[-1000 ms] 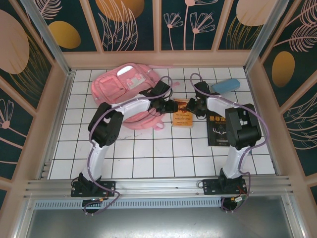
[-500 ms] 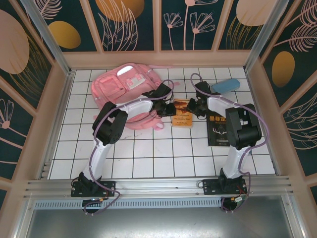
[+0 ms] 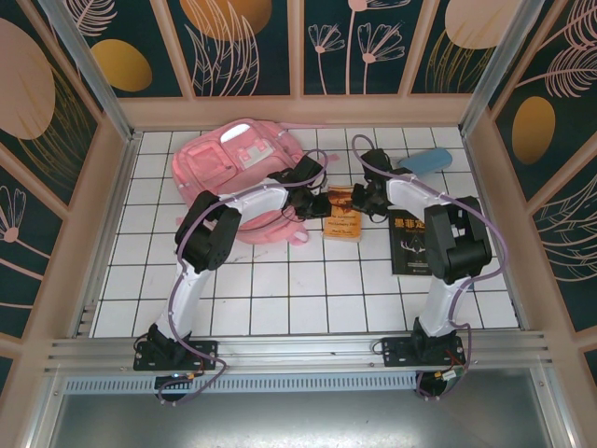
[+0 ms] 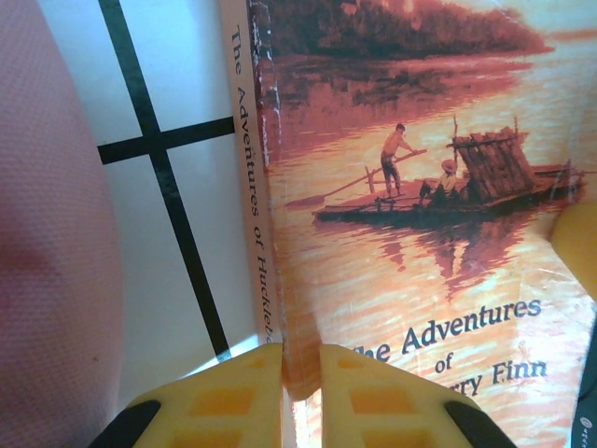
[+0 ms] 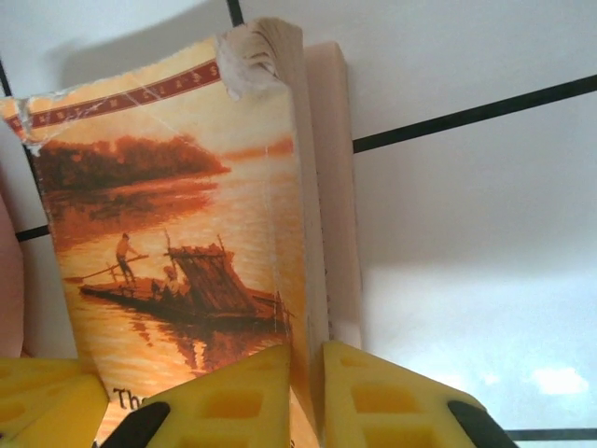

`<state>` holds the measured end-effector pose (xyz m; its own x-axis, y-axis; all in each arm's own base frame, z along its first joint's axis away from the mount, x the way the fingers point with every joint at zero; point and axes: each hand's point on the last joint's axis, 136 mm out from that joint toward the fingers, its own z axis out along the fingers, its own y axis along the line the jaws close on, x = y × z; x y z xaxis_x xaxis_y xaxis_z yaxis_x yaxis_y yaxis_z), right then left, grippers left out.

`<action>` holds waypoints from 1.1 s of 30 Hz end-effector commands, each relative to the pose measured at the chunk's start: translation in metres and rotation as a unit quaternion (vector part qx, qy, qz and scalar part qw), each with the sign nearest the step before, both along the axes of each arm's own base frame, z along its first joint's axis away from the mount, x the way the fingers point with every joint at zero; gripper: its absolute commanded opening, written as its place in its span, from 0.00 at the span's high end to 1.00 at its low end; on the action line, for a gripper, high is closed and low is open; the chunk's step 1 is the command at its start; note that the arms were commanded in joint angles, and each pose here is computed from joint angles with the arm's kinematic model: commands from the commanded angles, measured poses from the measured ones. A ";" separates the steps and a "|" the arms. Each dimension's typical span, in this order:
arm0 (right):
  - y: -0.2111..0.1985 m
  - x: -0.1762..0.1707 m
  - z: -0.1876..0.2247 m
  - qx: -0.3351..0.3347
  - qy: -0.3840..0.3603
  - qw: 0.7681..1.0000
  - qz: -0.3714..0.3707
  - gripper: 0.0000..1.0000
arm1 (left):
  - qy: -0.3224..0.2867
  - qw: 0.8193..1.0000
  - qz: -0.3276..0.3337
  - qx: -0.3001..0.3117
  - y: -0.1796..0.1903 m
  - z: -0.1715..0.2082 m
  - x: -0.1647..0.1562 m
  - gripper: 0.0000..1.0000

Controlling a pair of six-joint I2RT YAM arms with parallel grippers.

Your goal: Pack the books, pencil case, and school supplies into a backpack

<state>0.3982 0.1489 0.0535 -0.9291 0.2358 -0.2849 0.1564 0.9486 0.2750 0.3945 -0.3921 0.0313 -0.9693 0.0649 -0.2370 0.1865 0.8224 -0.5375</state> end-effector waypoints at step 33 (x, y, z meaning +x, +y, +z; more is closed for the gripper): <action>0.097 0.021 0.239 0.289 -0.236 0.909 0.188 1.00 | -0.137 0.942 0.026 -0.306 0.115 0.195 0.044 0.02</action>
<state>0.4151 0.2251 0.2546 -0.8198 0.1710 -0.5466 -0.2985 0.6868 0.6627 0.4482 -0.2643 0.1661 -0.9027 -0.2191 -0.3703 0.2014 0.5454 -0.8136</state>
